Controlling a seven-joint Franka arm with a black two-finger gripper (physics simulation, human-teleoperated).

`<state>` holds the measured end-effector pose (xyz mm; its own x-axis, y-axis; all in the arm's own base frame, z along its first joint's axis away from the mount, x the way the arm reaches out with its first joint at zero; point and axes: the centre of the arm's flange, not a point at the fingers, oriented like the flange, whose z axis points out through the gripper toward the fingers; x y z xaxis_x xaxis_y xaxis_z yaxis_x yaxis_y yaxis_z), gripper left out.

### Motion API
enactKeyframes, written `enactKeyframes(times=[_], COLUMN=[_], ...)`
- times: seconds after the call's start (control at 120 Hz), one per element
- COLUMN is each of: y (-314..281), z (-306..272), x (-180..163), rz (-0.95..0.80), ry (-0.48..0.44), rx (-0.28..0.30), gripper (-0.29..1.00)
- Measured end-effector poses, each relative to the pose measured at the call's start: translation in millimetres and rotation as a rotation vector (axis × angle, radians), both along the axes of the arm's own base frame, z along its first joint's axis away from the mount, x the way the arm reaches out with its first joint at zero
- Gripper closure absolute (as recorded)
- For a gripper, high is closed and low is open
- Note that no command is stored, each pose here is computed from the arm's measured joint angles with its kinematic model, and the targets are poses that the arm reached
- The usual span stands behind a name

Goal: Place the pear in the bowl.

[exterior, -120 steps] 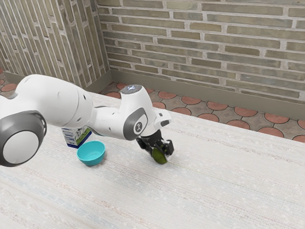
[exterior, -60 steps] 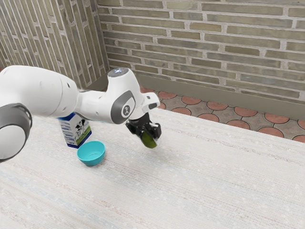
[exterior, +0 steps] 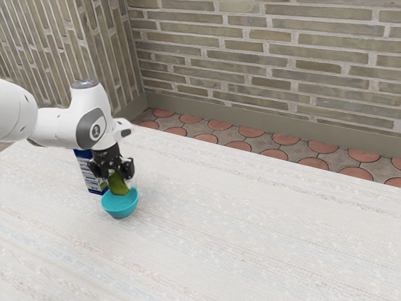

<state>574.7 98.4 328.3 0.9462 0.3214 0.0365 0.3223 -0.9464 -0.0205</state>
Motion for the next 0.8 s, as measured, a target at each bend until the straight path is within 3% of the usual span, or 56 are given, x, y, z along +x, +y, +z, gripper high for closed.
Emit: enactKeyframes(times=[0.092,0.342,0.667,0.733,0.8], y=[11.9,13.3,12.7,10.8,-2.7], z=[-5.1,-6.2,-3.0,23.5,93.7], x=[-8.5,-10.9,-10.8,-6.0,18.5], rz=[0.030,0.030,-0.006,-0.041,-0.098], ry=[0.026,0.038,0.032,0.005,-0.048], rx=[0.005,-0.006,-0.023,-0.011,-0.001], gripper=[0.67,0.32,0.08,0.06,0.04])
